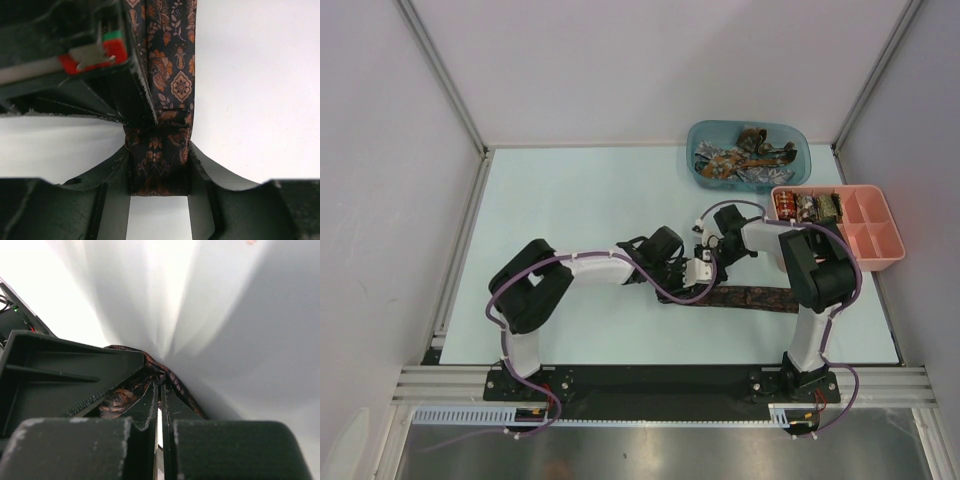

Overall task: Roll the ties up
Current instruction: Roll the tie at the center of the board.

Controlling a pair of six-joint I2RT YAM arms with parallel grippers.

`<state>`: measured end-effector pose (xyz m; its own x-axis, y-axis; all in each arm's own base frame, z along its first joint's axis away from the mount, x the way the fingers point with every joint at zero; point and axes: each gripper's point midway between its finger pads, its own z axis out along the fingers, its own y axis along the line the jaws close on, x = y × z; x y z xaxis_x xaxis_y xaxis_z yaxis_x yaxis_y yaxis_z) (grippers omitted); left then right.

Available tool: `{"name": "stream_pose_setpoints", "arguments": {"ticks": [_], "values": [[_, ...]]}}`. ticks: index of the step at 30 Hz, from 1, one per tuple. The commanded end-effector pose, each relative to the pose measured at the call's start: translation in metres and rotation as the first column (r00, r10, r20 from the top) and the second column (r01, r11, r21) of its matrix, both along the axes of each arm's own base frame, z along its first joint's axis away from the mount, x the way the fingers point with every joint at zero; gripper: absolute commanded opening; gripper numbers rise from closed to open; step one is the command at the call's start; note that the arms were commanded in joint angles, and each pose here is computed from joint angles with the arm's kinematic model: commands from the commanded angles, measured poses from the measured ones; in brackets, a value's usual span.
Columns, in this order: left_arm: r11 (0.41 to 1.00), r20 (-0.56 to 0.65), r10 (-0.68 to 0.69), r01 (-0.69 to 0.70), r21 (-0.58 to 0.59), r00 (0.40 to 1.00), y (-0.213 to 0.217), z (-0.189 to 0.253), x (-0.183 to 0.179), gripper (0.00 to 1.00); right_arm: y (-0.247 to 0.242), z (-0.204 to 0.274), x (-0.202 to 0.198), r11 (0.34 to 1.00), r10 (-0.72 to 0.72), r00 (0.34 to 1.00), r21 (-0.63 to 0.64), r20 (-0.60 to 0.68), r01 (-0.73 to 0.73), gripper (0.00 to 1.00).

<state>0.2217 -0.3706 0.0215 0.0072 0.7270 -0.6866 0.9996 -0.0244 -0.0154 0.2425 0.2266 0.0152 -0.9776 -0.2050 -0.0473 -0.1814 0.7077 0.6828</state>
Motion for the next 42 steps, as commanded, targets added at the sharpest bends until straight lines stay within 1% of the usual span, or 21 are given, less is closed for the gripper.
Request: {"name": "stream_pose_setpoints", "arguments": {"ticks": [1,3,4,5,6,7,8,10,12,14,16,18,20,22,24,27,36,39,40,41,42], "values": [[0.992,0.089,-0.088,0.08,0.094,0.992,-0.004,0.006,-0.001,0.42,0.015,-0.017,-0.01,0.999,0.04,0.999,-0.004,-0.016,-0.04,0.0],[0.98,0.108,-0.129,0.111,0.164,0.986,-0.003,-0.009,-0.008,0.4,0.013,-0.01,-0.01,0.999,0.04,0.999,0.024,-0.024,-0.039,0.02],[0.968,0.082,-0.141,0.12,0.221,0.987,0.004,-0.025,-0.012,0.39,0.011,-0.004,-0.007,0.999,0.037,0.999,0.041,-0.018,-0.036,0.05],[0.961,0.076,-0.153,0.131,0.245,0.985,0.006,-0.029,-0.015,0.38,0.008,0.003,-0.01,0.998,0.039,0.998,0.058,-0.045,-0.036,0.1],[0.953,0.062,-0.162,0.14,0.269,0.985,0.009,-0.035,-0.018,0.37,0.002,0.01,0.002,0.997,0.033,0.999,0.07,-0.016,-0.031,0.13],[0.937,0.036,-0.165,0.146,0.316,0.986,0.017,-0.042,-0.021,0.36,-0.002,0.015,0.004,0.997,0.037,0.999,0.074,-0.015,-0.036,0.16],[0.93,0.028,-0.167,0.148,0.336,0.986,0.021,-0.044,-0.021,0.36,-0.009,0.021,0.001,0.997,0.037,0.998,0.063,-0.046,-0.034,0.2],[0.917,0.015,-0.169,0.152,0.368,0.985,0.028,-0.047,-0.023,0.36,-0.022,0.029,0.009,0.998,0.027,0.999,0.064,-0.028,-0.025,0.25],[0.912,0.009,-0.165,0.149,0.381,0.986,0.03,-0.05,-0.023,0.36,-0.03,0.037,0.004,0.998,0.011,0.998,0.06,-0.061,-0.007,0.27],[0.909,-0.013,-0.157,0.15,0.39,0.987,0.03,-0.051,-0.024,0.36,-0.038,0.041,0.003,0.997,0.012,0.999,0.073,-0.049,-0.008,0.28],[0.91,-0.026,-0.15,0.148,0.387,0.988,0.03,-0.051,-0.023,0.37,-0.042,0.048,0.001,0.995,-0.005,0.999,0.099,-0.044,0.01,0.35],[0.909,-0.036,-0.146,0.149,0.389,0.989,0.03,-0.054,-0.024,0.37,-0.041,0.056,-0.001,0.992,-0.011,0.999,0.129,-0.037,0.015,0.35],[0.912,-0.041,-0.141,0.146,0.383,0.989,0.028,-0.054,-0.024,0.38,-0.036,0.06,-0.005,0.987,-0.023,0.999,0.16,-0.047,0.03,0.42],[0.916,-0.044,-0.139,0.145,0.375,0.989,0.027,-0.053,-0.023,0.4,-0.03,0.058,-0.007,0.984,-0.007,1.0,0.18,-0.03,0.013,0.44],[0.92,-0.042,-0.137,0.143,0.366,0.99,0.025,-0.052,-0.022,0.43,-0.024,0.054,-0.01,0.982,-0.028,0.997,0.186,-0.075,0.042,0.43],[0.925,-0.039,-0.131,0.137,0.355,0.991,0.024,-0.05,-0.021,0.45,-0.015,0.047,-0.011,0.979,-0.035,0.994,0.196,-0.1,0.055,0.43],[0.93,-0.051,-0.116,0.127,0.345,0.992,0.025,-0.05,-0.021,0.47,0.002,0.033,-0.008,0.972,-0.041,0.996,0.228,-0.08,0.058,0.42],[0.931,-0.056,-0.12,0.132,0.34,0.991,0.025,-0.05,-0.022,0.48,0.001,0.026,-0.008,0.974,-0.044,0.996,0.217,-0.072,0.058,0.33],[0.932,-0.057,-0.119,0.131,0.338,0.991,0.024,-0.05,-0.022,0.48,0.001,0.024,-0.009,0.975,-0.042,0.997,0.213,-0.07,0.056,0.2],[0.933,-0.05,-0.119,0.129,0.336,0.992,0.024,-0.049,-0.021,0.48,0.0,0.021,-0.01,0.978,-0.039,0.997,0.204,-0.072,0.053,0.15],[0.933,-0.051,-0.119,0.129,0.335,0.992,0.024,-0.048,-0.021,0.49,-0.004,0.017,-0.014,0.982,-0.037,0.996,0.179,-0.082,0.052,0.03]]}}
